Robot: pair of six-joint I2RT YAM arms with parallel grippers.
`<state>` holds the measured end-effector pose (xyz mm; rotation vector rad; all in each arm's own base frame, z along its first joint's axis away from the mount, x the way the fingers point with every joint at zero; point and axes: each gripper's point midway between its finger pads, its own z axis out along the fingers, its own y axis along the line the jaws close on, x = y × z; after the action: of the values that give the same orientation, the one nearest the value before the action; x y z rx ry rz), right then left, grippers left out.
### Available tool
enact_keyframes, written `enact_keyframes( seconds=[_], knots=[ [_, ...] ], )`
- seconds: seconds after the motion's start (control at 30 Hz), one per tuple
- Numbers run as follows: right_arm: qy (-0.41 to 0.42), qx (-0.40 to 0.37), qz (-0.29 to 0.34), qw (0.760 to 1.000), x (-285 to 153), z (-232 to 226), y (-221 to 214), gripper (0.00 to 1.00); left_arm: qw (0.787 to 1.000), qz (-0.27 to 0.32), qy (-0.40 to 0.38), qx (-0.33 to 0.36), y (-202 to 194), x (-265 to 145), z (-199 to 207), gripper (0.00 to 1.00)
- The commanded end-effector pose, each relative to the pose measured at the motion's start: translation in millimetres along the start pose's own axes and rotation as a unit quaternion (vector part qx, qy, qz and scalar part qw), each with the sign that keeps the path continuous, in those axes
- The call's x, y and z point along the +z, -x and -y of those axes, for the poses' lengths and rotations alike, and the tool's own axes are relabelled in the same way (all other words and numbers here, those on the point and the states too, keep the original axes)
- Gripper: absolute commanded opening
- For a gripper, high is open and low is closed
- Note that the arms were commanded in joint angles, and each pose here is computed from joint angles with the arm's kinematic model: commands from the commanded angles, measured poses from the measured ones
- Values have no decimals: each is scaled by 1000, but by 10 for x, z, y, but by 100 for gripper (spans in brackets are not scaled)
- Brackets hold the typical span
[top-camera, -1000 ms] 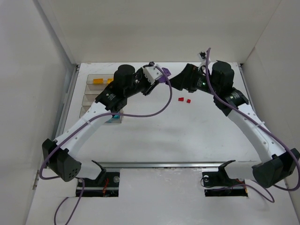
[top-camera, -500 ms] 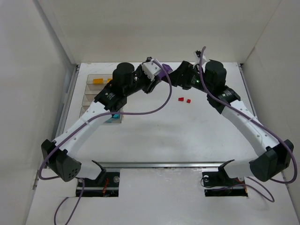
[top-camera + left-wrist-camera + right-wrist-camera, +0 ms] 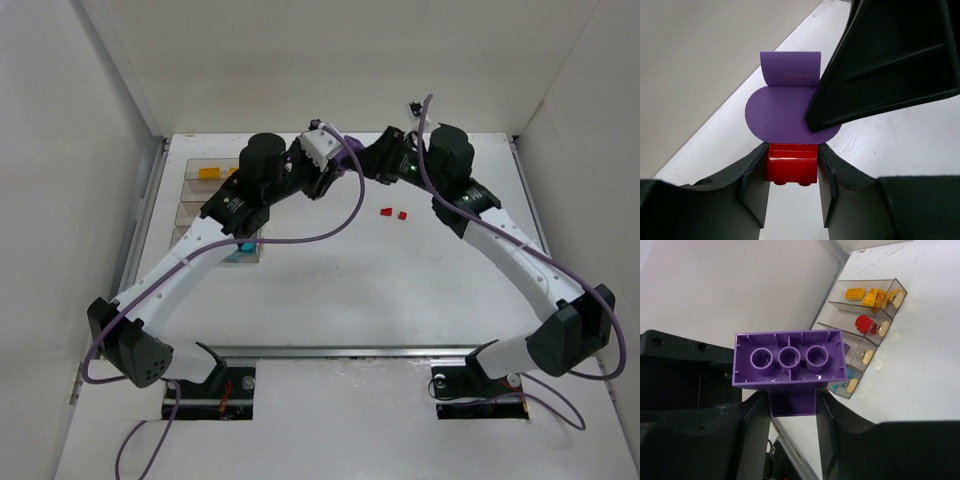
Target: Sort the legos into containers by color
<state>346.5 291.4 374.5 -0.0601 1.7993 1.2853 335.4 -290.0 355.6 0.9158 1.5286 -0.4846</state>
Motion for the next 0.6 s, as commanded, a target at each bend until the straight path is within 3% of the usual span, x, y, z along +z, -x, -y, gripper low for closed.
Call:
enact_keyframes(
  seconds=[0.0,0.07,0.13,0.17,0.2,0.4,0.57],
  knots=[
    [66,-11,13,998,39,-402,160,37,998,61,3,4,433,-112,-7,0],
    [70,-12,9,997,55,-417,160,37,998,61,3,4,433,-112,-7,0],
    [71,-10,3,997,90,-416,107,28,998,61,3,4,433,-112,-7,0],
    [75,-12,6,997,90,-435,125,10,998,56,2,3,391,-101,2,0],
    [75,-7,6,997,90,-440,125,0,999,52,6,2,340,-84,-6,0],
    [47,-7,49,998,-16,-382,234,0,1000,20,3,-10,102,-146,51,0],
    [3,-34,119,992,-143,-309,492,0,998,-50,-18,-31,-522,-191,239,0]
  ],
)
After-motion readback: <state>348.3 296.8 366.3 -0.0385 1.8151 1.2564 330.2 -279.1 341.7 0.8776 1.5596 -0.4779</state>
